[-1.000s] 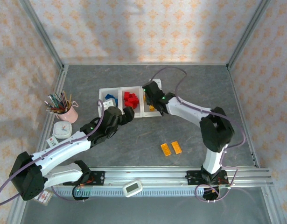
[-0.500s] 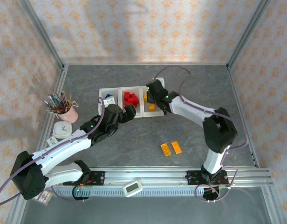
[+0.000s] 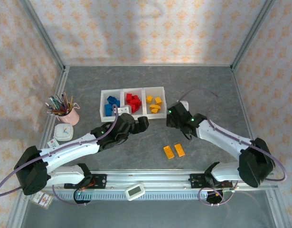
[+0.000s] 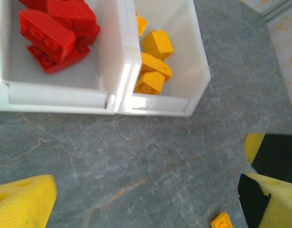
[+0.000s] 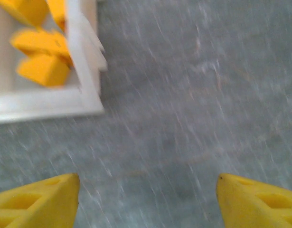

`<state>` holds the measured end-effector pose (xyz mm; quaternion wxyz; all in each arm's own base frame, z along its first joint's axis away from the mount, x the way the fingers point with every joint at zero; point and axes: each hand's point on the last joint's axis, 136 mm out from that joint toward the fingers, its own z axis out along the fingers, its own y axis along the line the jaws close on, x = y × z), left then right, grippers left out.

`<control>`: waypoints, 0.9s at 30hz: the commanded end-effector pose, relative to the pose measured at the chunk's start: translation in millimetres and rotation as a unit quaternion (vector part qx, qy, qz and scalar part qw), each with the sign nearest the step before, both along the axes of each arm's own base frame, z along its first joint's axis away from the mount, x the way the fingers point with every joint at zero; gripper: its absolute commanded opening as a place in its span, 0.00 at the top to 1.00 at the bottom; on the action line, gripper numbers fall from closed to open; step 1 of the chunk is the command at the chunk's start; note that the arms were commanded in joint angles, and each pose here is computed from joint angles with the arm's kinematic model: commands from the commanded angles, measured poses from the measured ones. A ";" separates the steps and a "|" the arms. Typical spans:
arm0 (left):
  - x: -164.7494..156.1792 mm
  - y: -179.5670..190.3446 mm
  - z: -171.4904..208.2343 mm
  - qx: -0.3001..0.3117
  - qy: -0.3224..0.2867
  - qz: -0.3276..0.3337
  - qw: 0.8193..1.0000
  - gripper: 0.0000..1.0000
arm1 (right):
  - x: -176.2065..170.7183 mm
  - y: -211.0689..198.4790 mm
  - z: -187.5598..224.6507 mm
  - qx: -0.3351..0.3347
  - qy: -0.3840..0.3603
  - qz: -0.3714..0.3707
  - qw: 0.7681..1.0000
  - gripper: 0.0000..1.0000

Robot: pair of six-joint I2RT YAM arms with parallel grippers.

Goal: Sort the legos into containers by color
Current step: Pick up the lego from the bottom-center of the table.

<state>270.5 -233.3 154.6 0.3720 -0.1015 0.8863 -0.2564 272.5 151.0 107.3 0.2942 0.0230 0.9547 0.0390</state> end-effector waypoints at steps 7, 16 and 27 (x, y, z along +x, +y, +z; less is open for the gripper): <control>-6.2 -14.2 -17.1 -0.022 0.016 0.004 1.000 0.01 | -68.2 -8.4 -37.8 0.020 0.076 -0.058 0.995 0.21; -7.9 -13.0 -18.5 -0.015 0.019 0.003 1.000 0.01 | -91.4 -10.9 -70.8 0.033 0.116 -0.080 0.989 0.23; -8.1 -14.7 -22.5 -0.014 0.024 0.001 1.000 0.01 | -117.8 -11.3 -94.9 0.033 0.149 -0.083 0.985 0.28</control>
